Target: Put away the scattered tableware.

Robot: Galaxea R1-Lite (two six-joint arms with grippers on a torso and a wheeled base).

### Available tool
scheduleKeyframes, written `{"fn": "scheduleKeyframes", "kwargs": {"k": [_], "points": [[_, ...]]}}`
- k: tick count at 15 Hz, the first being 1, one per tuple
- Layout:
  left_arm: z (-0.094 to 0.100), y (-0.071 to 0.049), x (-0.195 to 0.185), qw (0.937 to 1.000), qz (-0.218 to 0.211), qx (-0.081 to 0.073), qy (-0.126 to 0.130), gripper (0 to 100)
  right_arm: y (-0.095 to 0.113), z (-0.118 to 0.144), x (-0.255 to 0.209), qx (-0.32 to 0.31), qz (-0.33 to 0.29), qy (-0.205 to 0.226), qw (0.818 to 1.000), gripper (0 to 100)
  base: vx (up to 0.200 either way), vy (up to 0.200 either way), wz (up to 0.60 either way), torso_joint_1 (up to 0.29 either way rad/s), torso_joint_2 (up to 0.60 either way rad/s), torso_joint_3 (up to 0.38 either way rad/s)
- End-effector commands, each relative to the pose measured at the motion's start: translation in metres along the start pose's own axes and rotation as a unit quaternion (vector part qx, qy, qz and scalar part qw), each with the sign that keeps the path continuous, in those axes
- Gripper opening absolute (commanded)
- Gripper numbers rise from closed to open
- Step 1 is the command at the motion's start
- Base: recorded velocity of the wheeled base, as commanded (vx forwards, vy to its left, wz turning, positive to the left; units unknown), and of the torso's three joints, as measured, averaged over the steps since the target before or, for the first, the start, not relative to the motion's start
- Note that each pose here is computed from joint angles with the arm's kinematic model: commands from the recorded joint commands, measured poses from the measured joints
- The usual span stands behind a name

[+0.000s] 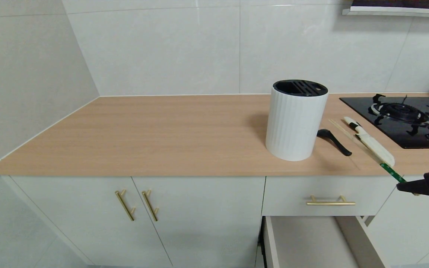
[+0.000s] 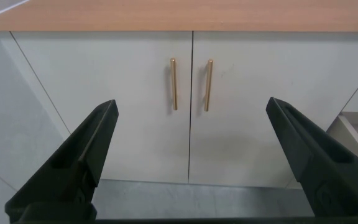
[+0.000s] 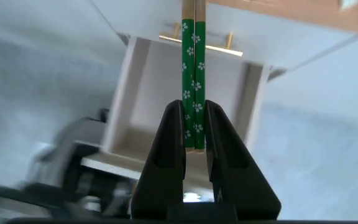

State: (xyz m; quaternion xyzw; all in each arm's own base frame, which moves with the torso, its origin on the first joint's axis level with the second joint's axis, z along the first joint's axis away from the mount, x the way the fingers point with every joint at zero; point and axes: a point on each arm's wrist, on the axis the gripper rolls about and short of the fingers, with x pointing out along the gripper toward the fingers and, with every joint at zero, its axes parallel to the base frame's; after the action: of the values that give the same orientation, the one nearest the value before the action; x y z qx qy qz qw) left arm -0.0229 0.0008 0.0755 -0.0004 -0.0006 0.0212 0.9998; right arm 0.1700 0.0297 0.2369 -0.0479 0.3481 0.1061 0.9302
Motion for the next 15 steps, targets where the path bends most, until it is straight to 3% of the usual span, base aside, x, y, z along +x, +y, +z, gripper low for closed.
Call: {"fn": "scheduleKeyframes", "kwargs": {"k": [1, 7, 15], "points": [[0.0, 0.0, 0.0, 1.0, 0.0, 0.0, 0.001, 100, 0.002, -0.017, -0.016, -0.016, 0.001, -0.036, 0.999, 0, 0.0, 0.0, 0.0, 0.0, 0.0, 0.0], [0.0, 0.0, 0.0, 1.0, 0.0, 0.0, 0.001, 100, 0.004, -0.028, -0.03, -0.042, 0.003, -0.056, 0.998, 0, 0.0, 0.0, 0.0, -0.013, 0.03, 0.017], [0.0, 0.0, 0.0, 1.0, 0.0, 0.0, 0.001, 100, 0.012, -0.054, -0.027, -0.147, 0.072, -0.043, 0.985, 0, 0.0, 0.0, 0.0, -0.174, 0.44, 0.261]]}}
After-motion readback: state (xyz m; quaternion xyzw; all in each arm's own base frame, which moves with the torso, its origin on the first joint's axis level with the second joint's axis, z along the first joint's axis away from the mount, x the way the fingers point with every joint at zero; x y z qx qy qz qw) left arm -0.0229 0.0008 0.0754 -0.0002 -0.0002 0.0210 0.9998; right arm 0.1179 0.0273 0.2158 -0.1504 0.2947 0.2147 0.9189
